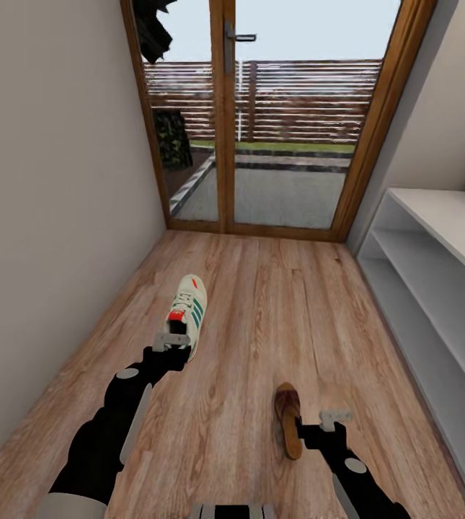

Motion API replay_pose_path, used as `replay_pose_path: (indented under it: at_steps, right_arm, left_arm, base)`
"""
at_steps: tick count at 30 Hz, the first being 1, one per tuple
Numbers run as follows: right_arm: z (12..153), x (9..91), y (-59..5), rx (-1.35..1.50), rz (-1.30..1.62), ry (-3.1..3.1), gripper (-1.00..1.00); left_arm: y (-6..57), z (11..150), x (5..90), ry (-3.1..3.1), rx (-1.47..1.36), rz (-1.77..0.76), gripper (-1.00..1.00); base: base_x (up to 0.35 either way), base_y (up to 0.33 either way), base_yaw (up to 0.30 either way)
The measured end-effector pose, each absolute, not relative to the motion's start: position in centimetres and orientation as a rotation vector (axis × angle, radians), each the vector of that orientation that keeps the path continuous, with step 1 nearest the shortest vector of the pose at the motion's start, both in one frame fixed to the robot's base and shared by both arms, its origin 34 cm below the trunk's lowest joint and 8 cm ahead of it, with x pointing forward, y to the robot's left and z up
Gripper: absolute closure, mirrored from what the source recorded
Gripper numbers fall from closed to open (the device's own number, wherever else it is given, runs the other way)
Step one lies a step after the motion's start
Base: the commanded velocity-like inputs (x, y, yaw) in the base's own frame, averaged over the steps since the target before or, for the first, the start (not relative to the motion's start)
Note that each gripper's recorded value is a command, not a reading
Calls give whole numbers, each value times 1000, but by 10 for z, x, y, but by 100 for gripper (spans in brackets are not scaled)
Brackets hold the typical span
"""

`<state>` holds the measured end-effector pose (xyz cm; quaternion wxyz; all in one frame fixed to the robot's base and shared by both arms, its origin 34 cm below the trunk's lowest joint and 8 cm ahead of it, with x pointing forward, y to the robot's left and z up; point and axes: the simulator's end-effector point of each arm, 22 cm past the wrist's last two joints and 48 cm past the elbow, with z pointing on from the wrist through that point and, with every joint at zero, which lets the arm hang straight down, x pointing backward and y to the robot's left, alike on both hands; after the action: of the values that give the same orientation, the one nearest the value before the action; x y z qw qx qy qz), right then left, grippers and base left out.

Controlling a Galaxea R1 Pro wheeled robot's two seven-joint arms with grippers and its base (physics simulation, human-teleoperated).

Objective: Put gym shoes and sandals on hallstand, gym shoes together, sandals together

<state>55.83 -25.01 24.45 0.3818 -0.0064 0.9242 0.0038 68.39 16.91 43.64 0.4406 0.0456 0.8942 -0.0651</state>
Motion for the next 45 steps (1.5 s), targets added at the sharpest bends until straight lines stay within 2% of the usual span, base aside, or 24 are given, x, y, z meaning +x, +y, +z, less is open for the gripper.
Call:
replay_pose_path:
  at_steps: [22, 45]
  right_arm:
    - [206, 541, -252, -6, 8, 2350, -100]
    - [154, 504, -252, -5, 7, 2462, -100]
  left_arm:
    - [169, 371, 673, 2326, 109, -170, 100]
    - [169, 302, 653, 2440, 103, -181, 100]
  base:
    - [0, 0, 32]
    - [0, 0, 83]
